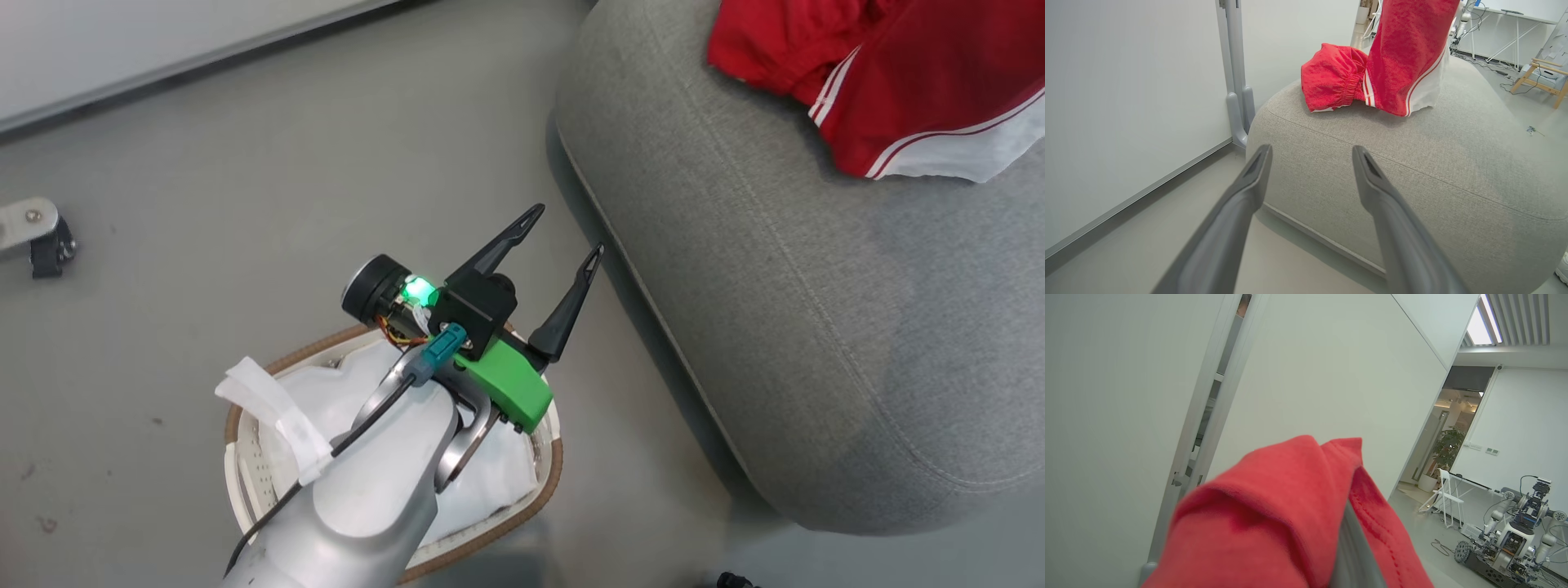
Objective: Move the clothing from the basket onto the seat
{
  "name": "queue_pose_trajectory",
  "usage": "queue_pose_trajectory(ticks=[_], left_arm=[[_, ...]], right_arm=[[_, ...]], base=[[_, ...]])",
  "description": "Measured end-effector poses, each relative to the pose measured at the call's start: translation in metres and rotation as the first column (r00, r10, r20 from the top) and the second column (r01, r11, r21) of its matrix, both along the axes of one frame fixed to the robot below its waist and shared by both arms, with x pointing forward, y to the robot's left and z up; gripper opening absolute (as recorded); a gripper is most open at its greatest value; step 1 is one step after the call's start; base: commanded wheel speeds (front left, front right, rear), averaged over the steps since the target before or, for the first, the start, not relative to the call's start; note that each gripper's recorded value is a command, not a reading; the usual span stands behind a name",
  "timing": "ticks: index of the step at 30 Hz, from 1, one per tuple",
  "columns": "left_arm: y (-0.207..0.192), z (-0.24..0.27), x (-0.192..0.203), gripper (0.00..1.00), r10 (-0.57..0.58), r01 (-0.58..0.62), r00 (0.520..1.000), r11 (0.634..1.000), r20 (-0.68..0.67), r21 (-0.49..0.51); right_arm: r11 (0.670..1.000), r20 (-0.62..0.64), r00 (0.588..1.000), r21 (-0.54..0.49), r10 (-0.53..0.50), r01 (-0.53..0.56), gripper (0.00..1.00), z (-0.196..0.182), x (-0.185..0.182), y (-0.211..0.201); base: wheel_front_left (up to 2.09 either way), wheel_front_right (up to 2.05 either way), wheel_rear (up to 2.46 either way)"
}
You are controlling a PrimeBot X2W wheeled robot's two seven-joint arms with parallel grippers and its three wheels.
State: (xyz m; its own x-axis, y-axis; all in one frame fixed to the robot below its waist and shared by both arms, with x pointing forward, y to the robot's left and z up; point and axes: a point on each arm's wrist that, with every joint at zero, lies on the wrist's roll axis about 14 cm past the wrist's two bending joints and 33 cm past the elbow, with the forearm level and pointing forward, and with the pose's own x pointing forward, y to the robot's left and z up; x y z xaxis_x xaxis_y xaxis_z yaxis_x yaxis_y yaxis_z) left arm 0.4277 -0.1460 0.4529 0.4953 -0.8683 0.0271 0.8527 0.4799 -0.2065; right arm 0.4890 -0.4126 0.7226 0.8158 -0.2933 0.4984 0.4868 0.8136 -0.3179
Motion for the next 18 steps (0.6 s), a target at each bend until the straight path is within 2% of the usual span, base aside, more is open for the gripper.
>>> queue_pose_trajectory(ticks=[5,11,18], left_arm=[[0.006,-0.021,0.017,1.00,0.015,-0.015,1.000,1.000,-0.014,0.003],[0.019,-0.061,0.031,1.00,0.045,-0.043,0.996,0.999,-0.072,0.028],[0.030,-0.095,0.032,1.00,0.070,-0.062,0.988,0.996,-0.139,0.056]], right_arm=[[0.998,-0.114,0.993,0.052,-0.026,0.032,0.00,-0.056,0.035,-0.012],[0.993,-0.289,0.957,0.107,-0.018,0.051,0.00,-0.147,0.070,-0.007],[0.978,-0.469,0.883,0.179,-0.012,0.109,0.00,-0.246,0.066,-0.003]], base=[[0.00,0.00,0.00],[0.00,0.00,0.00],[0.00,0.00,0.00]])
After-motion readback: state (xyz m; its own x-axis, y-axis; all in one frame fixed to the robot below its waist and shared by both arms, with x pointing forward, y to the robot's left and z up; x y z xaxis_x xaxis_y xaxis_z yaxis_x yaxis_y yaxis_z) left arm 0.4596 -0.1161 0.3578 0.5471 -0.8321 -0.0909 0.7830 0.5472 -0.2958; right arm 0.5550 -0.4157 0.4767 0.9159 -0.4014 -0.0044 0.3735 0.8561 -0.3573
